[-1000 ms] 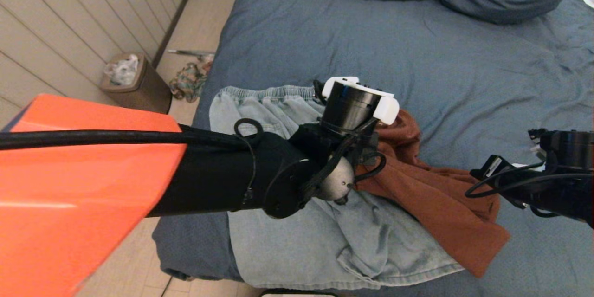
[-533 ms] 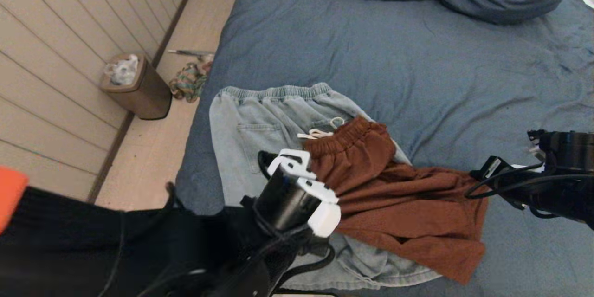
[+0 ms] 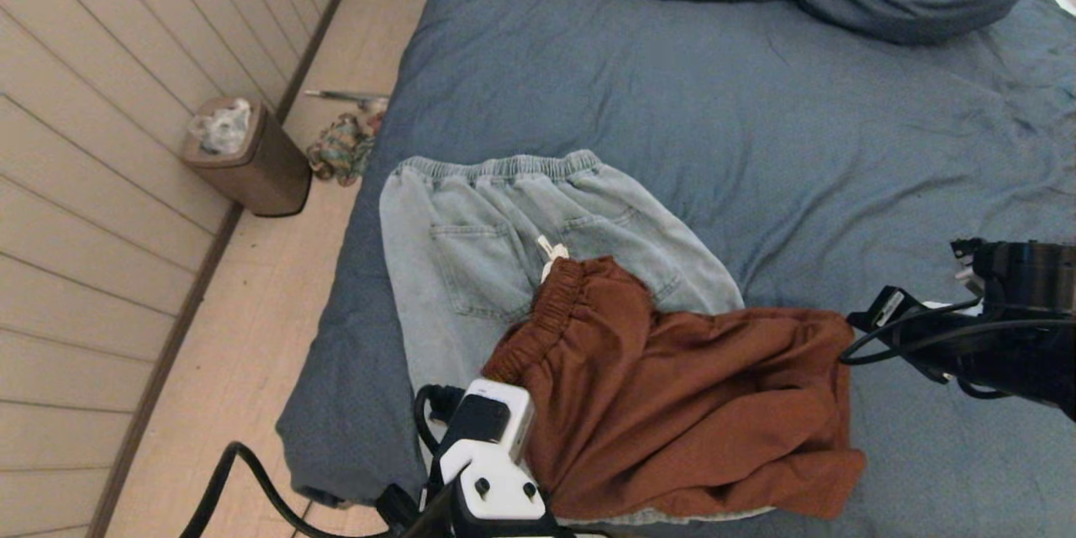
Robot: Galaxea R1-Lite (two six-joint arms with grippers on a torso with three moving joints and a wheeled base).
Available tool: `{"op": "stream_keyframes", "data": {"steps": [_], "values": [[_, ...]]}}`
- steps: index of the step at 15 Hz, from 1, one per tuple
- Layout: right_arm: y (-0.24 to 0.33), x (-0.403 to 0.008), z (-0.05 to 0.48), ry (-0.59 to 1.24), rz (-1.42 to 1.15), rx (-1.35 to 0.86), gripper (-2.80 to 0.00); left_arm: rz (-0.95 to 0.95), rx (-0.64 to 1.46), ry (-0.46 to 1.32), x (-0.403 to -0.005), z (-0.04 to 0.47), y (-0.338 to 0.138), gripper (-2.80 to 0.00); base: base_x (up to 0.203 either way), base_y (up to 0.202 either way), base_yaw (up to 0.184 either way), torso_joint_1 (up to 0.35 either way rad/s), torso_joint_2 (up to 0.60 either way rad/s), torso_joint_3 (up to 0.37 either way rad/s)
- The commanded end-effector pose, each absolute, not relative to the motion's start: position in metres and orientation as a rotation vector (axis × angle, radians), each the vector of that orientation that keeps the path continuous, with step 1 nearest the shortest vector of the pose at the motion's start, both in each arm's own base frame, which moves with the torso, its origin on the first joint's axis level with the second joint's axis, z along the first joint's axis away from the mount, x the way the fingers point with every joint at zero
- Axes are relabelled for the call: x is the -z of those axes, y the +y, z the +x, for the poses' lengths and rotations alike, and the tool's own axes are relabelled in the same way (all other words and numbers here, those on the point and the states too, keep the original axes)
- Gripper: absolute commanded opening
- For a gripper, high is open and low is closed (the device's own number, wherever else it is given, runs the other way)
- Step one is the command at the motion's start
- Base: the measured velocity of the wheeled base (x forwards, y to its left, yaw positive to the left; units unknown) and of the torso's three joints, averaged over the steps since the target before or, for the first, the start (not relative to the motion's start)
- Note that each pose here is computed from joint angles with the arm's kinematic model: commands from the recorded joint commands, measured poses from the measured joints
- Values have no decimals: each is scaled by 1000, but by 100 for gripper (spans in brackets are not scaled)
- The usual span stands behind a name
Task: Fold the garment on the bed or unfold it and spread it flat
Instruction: Unford the brown shorts
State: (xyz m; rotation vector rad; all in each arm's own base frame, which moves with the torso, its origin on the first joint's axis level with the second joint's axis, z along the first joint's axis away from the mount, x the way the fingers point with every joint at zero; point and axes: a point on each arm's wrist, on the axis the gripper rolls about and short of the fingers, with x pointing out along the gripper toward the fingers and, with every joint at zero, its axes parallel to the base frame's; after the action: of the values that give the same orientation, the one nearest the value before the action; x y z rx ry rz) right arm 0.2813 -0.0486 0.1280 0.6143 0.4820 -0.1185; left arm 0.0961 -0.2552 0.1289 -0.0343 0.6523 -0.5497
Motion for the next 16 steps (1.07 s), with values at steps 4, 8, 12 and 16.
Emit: {"op": "stream_keyframes", "data": {"steps": [4,8,12,16], "values": [[-2,-142,292,488,562,-38,-280,-28,545,652,-104,99,-266,-280,0,0,0,0,0,0],[60,-196,314,468,481,-136,-280,-7,539,655,-84,101,-272,-280,0,0,0,0,0,0],[104,-240,314,477,443,-244,-280,-31,546,630,-97,99,-268,-53,0,0,0,0,0,0],[131,-246,311,499,420,-316,-280,-30,515,599,-105,98,-264,0,0,0,0,0,0,0]]}}
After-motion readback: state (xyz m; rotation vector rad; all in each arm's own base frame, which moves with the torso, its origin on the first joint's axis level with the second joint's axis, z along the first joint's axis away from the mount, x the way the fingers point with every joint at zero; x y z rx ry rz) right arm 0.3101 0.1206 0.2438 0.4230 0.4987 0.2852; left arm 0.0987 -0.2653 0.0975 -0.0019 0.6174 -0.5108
